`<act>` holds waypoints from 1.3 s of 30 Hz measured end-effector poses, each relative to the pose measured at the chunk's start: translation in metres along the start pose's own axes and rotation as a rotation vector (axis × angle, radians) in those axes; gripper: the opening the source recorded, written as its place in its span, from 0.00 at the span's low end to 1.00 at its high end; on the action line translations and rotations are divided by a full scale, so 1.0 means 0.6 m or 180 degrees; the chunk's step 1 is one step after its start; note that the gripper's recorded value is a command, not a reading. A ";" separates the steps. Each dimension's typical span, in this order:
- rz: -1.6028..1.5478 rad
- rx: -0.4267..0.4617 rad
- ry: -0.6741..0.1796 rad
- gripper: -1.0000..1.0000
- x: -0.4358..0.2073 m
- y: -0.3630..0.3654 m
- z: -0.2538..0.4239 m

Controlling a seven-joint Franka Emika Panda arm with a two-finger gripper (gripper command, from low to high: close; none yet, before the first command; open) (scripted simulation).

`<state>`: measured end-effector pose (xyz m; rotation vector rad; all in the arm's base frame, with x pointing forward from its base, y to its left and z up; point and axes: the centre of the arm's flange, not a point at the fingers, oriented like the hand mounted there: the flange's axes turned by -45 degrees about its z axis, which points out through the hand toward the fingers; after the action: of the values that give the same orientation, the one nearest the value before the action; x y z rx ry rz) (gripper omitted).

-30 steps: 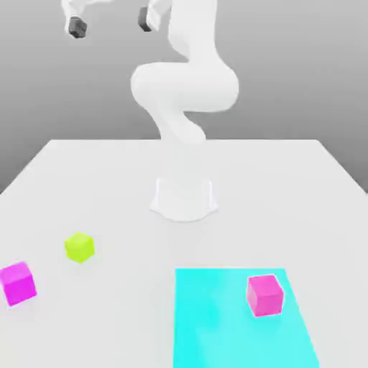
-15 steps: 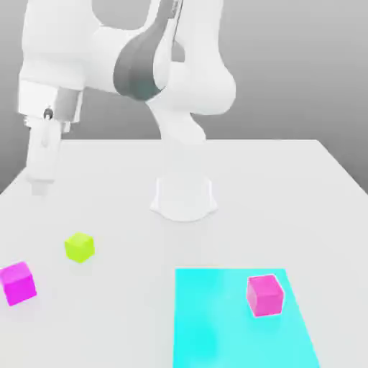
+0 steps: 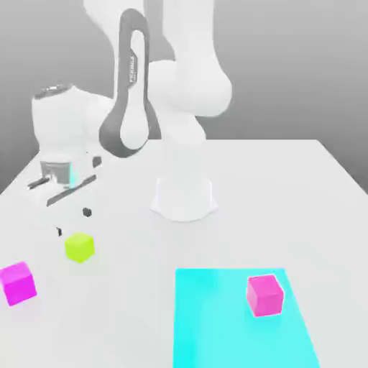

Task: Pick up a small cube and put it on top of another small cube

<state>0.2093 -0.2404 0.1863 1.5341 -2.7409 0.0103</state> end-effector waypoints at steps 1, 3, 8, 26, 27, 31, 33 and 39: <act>0.0009 0.0002 0.0001 0.50 0.000 -0.002 0.004; 0.0017 0.0010 0.0006 0.50 0.000 -0.006 0.012; 0.0028 0.0028 0.0013 0.50 0.000 -0.013 0.034; 0.0013 -0.0003 -0.0006 0.00 0.000 0.008 0.105; 0.0011 -0.0007 -0.0008 0.00 0.000 0.009 0.108; 0.0020 0.0016 0.0001 0.00 -0.001 -0.001 0.091; 0.0026 0.0028 0.0006 0.00 -0.001 -0.007 0.080; 0.0031 0.0038 0.0014 0.00 0.000 -0.014 0.046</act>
<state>0.2167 -0.2450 0.1586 1.5217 -2.7498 0.0302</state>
